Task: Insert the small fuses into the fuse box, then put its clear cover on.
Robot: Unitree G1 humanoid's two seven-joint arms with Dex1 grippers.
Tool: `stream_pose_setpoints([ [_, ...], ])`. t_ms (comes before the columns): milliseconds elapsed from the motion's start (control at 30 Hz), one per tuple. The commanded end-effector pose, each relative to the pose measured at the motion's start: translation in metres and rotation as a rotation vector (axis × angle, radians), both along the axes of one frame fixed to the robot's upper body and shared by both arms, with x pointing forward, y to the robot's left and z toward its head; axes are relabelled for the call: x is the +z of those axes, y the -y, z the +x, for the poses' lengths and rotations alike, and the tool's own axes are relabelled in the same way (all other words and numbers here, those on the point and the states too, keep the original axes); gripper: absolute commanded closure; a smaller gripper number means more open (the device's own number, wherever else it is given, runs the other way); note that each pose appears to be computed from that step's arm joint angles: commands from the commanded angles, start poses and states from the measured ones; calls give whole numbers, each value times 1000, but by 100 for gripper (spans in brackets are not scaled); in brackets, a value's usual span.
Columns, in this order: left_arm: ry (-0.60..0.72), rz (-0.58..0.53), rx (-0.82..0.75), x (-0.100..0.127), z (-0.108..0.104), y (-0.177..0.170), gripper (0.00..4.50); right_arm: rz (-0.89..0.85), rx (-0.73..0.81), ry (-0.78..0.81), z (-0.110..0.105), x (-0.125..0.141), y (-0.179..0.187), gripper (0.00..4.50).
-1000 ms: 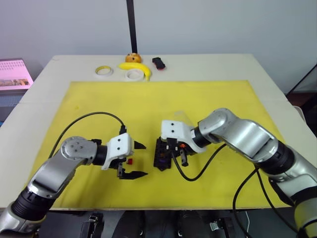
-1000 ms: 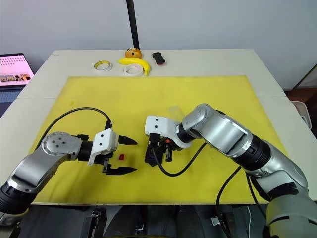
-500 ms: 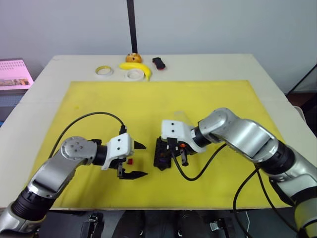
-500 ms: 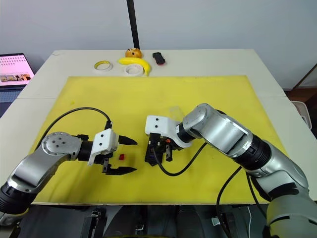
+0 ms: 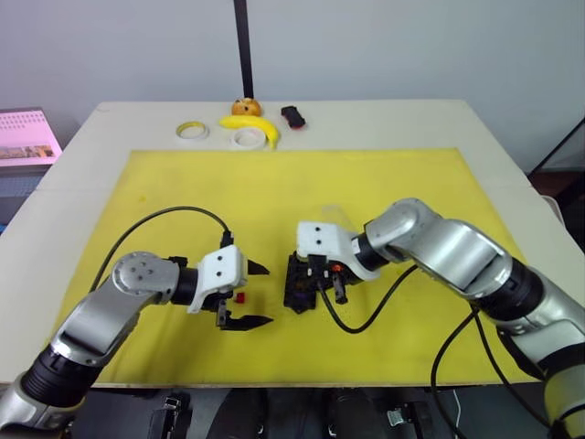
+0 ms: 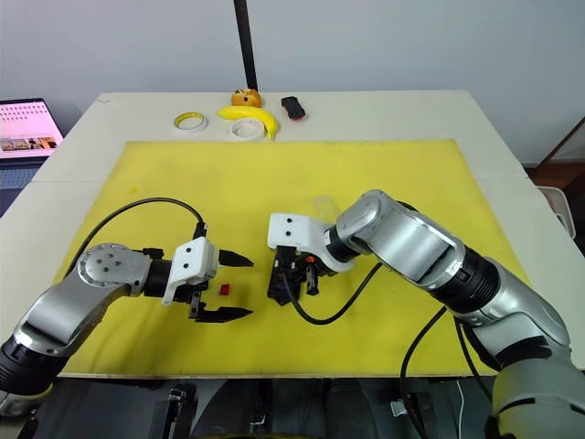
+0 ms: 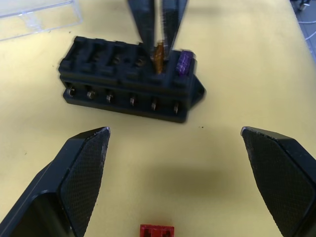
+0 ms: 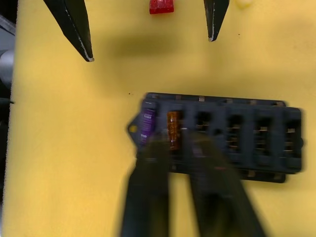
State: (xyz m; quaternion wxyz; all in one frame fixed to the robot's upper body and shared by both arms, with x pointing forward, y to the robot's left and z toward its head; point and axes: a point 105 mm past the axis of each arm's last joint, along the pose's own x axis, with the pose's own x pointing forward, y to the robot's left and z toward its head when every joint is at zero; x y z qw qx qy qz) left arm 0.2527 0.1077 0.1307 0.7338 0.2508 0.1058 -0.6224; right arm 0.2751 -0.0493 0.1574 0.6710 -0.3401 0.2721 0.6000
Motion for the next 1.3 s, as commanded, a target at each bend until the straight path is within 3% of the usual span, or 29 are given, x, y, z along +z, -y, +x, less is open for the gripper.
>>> stream_pose_setpoints([
  [33, 31, -7, -16, 7, 0, 3, 0, 23, -11, 31, 4, 12, 0, 207],
  [333, 34, -5, -15, 7, 0, 3, 0, 95, 1, 37, 6, 31, -1, 207],
  [633, 39, -2, -11, 8, 2, 2, 0, 266, 108, 68, -5, 47, -3, 207],
  [733, 41, -3, -5, 8, 3, 0, 0, 332, 136, 96, -6, 42, -3, 299],
  [833, 44, -4, 1, 9, 5, 0, 0, 361, 155, 87, -11, 35, -2, 447],
  [1067, 48, -1, 4, 11, 6, -1, 0, 401, 120, 87, -6, 15, 2, 447],
  [1300, 50, 2, 2, 11, 6, -1, 0, 441, 90, 69, -1, 12, 2, 447],
])
